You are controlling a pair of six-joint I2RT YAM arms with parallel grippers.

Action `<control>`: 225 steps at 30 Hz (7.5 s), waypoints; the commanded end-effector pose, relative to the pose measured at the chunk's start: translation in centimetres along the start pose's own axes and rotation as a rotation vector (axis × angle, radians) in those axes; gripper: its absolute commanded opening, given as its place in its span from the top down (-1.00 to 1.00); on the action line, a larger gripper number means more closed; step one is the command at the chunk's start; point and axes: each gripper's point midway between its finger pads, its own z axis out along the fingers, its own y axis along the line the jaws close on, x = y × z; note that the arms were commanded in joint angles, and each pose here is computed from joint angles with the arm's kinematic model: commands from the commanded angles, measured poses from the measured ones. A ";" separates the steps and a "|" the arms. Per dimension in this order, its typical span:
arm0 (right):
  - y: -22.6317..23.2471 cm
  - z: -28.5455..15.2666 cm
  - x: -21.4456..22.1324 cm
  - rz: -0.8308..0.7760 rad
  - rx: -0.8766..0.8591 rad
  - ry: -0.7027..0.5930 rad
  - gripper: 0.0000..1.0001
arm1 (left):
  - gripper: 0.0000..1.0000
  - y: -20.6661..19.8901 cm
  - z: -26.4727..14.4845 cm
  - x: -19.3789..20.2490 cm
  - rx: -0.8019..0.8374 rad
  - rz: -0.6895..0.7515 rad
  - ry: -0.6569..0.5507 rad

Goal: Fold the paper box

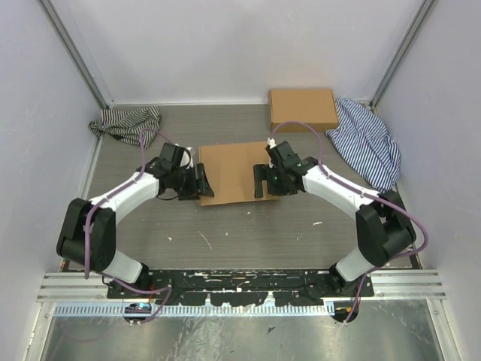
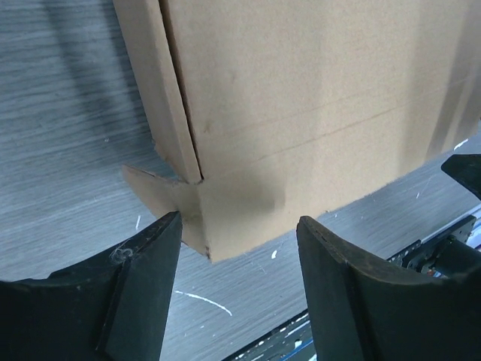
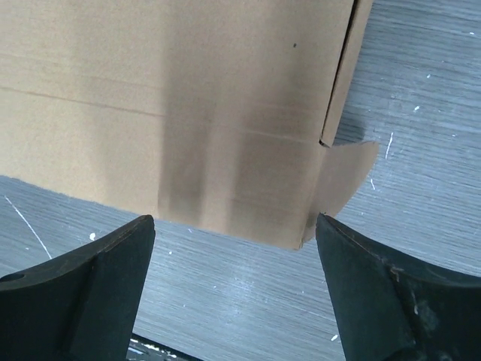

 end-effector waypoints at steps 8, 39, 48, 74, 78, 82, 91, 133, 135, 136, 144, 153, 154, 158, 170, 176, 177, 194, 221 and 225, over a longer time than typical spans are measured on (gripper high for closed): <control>0.7 -1.1 -0.4 -0.006 -0.022 -0.036 -0.86 | -0.38 0.4 -0.7 2.5 -0.023 0.001 0.033; 0.5 -0.5 -0.4 -0.029 -0.017 -0.045 -0.90 | -0.43 -0.4 -1.8 -1.5 -0.102 0.109 -0.133; 1.6 -0.6 -0.1 -0.024 -0.081 -0.030 -0.85 | -0.42 -1.7 -0.5 -0.3 -0.059 0.128 -0.072; 2.4 -3.4 -1.1 -0.024 -0.104 -0.048 -0.58 | -0.35 -4.2 -3.9 0.1 -0.042 0.143 -0.048; 2.2 -2.6 -0.8 -0.027 -0.096 -0.040 -0.58 | -0.34 -3.0 -2.8 0.6 -0.079 0.144 -0.020; 1.9 -1.7 -0.5 -0.027 -0.092 -0.040 -0.59 | -0.32 -1.9 -1.3 1.3 -0.095 0.130 -0.001; 1.3 -0.5 0.1 -0.027 -0.071 -0.029 -0.58 | -0.30 -1.4 0.3 1.9 -0.084 0.108 0.015; 2.8 -0.7 0.1 -0.027 -0.154 -0.024 -0.54 | -0.26 -2.1 0.0 2.0 -0.067 0.097 0.039; 2.5 -0.4 0.2 -0.028 -0.141 -0.026 -0.54 | -0.25 -1.9 0.4 2.1 -0.068 0.096 0.049; 2.4 -0.2 0.2 -0.027 -0.132 -0.026 -0.53 | -0.25 -1.8 0.6 2.2 -0.068 0.093 0.051; 1.7 0.0 0.3 -0.039 -0.104 -0.039 -0.51 | -0.25 -1.4 0.9 2.2 -0.081 0.097 0.053; 0.7 2.1 0.9 -0.044 -0.078 -0.053 -0.52 | -0.23 0.3 2.5 2.8 -0.133 0.096 0.076; 0.5 2.1 0.9 -0.046 -0.066 -0.058 -0.52 | -0.22 0.7 2.6 2.8 -0.150 0.098 0.075; -0.3 2.4 1.1 -0.045 -0.028 -0.067 -0.55 | -0.20 2.0 2.8 2.8 -0.202 0.101 0.058; 2.6 -2.3 -1.5 -0.067 -0.139 -0.142 -0.59 | -0.26 0.2 -0.3 1.4 -0.181 0.115 -0.013; 2.9 -3.9 -2.8 -0.068 -0.135 -0.181 -0.61 | -0.35 -0.8 -3.1 0.0 -0.183 0.140 -0.087; 2.8 -4.0 -2.9 -0.067 -0.129 -0.185 -0.61 | -0.36 -0.8 -3.5 -0.2 -0.190 0.145 -0.098; 0.7 -1.5 -1.9 -0.055 -0.022 -0.140 -0.72 | -0.37 -0.1 -1.3 -0.6 -0.186 0.171 -0.110; 0.7 1.3 -0.5 -0.037 -0.034 -0.073 -0.79 | -0.34 -0.2 1.1 0.3 -0.127 0.154 -0.075; 0.5 1.1 -0.9 -0.034 -0.022 -0.091 -0.79 | -0.34 -0.2 0.9 0.2 -0.131 0.155 -0.079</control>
